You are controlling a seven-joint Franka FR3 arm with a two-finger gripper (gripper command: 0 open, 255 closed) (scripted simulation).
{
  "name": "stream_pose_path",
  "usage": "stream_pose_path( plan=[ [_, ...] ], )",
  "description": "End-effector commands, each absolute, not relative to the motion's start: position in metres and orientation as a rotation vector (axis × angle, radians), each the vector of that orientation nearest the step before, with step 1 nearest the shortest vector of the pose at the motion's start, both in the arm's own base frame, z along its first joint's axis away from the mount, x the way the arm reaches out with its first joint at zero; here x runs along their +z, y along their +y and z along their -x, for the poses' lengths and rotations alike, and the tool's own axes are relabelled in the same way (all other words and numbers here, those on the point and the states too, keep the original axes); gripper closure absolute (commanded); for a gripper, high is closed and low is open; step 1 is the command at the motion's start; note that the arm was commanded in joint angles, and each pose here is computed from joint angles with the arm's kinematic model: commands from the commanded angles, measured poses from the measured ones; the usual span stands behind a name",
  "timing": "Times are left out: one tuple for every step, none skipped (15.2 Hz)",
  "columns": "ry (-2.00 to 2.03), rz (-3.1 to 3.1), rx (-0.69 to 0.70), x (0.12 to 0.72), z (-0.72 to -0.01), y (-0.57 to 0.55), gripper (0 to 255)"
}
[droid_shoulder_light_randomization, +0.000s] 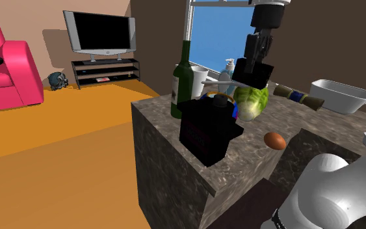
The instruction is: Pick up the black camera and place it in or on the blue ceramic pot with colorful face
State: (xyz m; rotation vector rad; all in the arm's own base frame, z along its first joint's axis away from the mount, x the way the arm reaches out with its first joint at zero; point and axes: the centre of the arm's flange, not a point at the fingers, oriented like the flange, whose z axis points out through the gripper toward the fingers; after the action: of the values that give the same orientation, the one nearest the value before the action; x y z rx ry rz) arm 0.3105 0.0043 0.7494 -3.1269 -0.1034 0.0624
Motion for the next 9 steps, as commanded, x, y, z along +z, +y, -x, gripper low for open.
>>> stream_pose_path(
  plan=[
    [-0.104, 3.127, 0.061, 0.753, -0.337, 0.006, 255],
    [-0.104, 3.127, 0.061, 0.755, -0.35, 0.006, 255],
    [-0.104, 3.127, 0.061, 0.757, -0.363, 0.006, 255],
    [-0.104, 3.127, 0.061, 0.758, -0.377, 0.006, 255],
    [-0.104, 3.127, 0.061, 0.76, -0.39, 0.005, 255],
    [-0.104, 3.127, 0.061, 0.762, -0.406, 0.005, 255],
    [-0.104, 3.127, 0.061, 0.757, -0.406, 0.005, 255],
    [-0.104, 3.127, 0.061, 0.752, -0.406, 0.005, 255],
    [-0.104, 3.127, 0.061, 0.746, -0.406, 0.005, 255]
  ],
)
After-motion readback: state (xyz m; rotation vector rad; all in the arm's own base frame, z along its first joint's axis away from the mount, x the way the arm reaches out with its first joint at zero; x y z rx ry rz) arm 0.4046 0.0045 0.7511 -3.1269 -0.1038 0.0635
